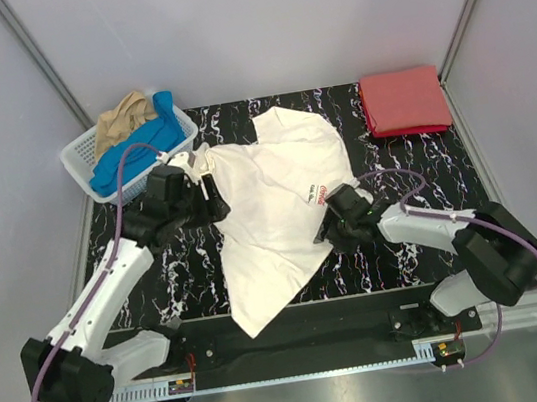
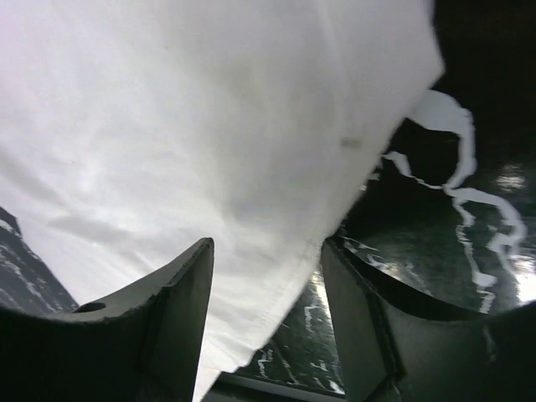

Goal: Fold and stack the t-shirts
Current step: Flatten the tshirt out

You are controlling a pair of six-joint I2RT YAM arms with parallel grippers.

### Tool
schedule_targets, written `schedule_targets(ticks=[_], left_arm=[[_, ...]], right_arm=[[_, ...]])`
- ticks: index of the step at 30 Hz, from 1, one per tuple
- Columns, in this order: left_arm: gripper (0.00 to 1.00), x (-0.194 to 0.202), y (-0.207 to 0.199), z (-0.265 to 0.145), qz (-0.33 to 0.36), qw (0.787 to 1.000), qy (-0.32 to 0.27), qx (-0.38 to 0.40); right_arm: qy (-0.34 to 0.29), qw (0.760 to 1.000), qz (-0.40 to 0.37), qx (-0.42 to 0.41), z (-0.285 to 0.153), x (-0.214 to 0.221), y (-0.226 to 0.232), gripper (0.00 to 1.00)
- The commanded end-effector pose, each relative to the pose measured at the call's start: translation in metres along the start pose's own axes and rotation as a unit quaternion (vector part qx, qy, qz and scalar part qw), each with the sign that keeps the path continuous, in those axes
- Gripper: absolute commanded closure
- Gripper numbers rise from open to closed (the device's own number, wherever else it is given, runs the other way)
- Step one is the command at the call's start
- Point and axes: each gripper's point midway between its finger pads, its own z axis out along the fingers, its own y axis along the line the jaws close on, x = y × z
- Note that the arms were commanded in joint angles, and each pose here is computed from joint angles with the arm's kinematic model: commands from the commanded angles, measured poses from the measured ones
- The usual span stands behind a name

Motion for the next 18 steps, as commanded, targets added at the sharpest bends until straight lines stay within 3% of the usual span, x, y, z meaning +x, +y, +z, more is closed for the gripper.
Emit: schedule_targets(ticks=[1, 3, 4, 8, 11, 16, 18], left_arm=[[0.33, -0.026, -0.006, -0.017, 0.012, 0.999, -0.048, 0.013], [0.33, -0.021, -0.003, -0.018, 0.011, 0.999, -0.043, 0.012], [0.33, -0.02, -0.003, -0.02, 0.012, 0.999, -0.044, 0.012], [0.33, -0.015, 0.008, -0.024, 0.016, 0.999, -0.047, -0.011], [0.33, -0.018, 0.017, -0.03, 0.02, 0.997, -0.058, -0.036], [0.32, -0.018, 0.001, -0.031, 0.007, 0.999, -0.049, 0.004], [0.32, -0.014, -0.007, -0.025, -0.002, 0.999, -0.036, 0.027]], right_arm=[[-0.018, 0.999, 0.032, 0.008, 0.015, -0.003, 0.011, 0.38], [-0.042, 0.998, 0.029, 0.04, 0.024, -0.009, -0.006, 0.45], [-0.049, 0.997, 0.015, 0.054, 0.026, -0.011, -0.014, 0.53], [-0.086, 0.99, 0.003, 0.112, 0.016, -0.041, -0.047, 1.0], [-0.111, 0.985, -0.015, 0.133, -0.012, -0.078, -0.067, 1.0], [-0.195, 0.968, -0.016, 0.155, -0.069, -0.169, -0.089, 1.0], [-0.196, 0.967, -0.01, 0.161, -0.072, -0.186, -0.09, 0.94]])
